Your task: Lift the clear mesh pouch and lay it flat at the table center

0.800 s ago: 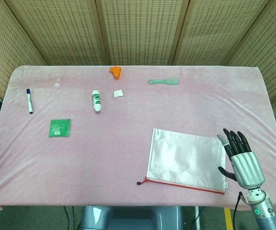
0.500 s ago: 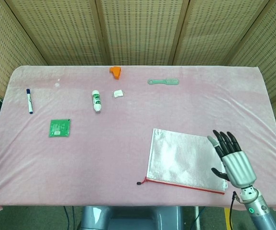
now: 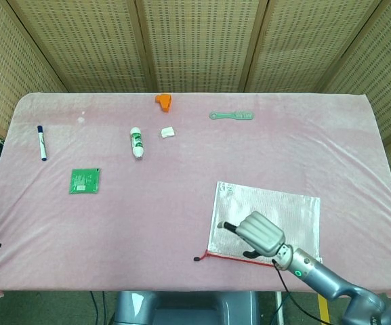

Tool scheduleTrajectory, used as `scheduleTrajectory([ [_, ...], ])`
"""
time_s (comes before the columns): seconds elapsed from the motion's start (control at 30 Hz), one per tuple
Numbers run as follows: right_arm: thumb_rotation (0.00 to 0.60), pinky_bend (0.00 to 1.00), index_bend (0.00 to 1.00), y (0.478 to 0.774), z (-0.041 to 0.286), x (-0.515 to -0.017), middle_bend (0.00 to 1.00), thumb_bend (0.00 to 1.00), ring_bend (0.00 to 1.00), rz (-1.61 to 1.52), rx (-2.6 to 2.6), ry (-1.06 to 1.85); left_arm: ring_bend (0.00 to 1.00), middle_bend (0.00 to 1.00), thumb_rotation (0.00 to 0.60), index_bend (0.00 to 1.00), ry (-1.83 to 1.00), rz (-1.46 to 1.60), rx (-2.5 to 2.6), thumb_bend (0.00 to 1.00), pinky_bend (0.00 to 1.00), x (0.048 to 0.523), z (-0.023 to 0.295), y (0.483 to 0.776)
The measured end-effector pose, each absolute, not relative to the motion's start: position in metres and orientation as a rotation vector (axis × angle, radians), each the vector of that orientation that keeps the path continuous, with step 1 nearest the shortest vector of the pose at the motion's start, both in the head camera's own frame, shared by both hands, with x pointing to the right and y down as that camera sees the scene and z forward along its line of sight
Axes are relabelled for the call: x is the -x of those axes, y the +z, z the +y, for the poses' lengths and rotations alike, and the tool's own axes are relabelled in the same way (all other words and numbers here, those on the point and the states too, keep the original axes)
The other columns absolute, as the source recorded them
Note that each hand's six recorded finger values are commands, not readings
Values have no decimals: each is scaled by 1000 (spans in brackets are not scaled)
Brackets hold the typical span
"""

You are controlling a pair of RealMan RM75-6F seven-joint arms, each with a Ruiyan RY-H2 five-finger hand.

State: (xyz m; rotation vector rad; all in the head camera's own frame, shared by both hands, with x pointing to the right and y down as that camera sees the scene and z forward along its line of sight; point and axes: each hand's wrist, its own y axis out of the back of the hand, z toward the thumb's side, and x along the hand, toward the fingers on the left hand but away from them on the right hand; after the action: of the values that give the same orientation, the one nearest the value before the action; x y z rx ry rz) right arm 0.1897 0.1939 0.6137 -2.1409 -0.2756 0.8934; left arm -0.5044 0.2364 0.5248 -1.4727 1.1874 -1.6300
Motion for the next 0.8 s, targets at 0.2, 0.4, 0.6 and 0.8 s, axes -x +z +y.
scheduleTrajectory([
  [0.2, 600, 1000, 454, 635, 208, -152, 972, 355, 909, -166, 2175, 884, 0, 0, 600, 0, -1651, 1178, 1476, 0, 0, 505, 235, 531],
  [0.4, 600, 1000, 466, 651, 217, -125, 974, 460, 910, -136, 2186, 899, 0, 0, 600, 0, -1658, 1173, 1481, 0, 0, 505, 234, 534],
  [0.6, 600, 1000, 475, 663, 223, -112, 974, 478, 910, -105, 2166, 917, 0, 0, 600, 0, -1667, 1164, 1488, 0, 0, 505, 234, 537],
  [0.8, 600, 1000, 498, 676, 231, -105, 974, 478, 910, -86, 2173, 951, 0, 0, 600, 0, -1671, 1159, 1489, 0, 0, 505, 234, 538],
])
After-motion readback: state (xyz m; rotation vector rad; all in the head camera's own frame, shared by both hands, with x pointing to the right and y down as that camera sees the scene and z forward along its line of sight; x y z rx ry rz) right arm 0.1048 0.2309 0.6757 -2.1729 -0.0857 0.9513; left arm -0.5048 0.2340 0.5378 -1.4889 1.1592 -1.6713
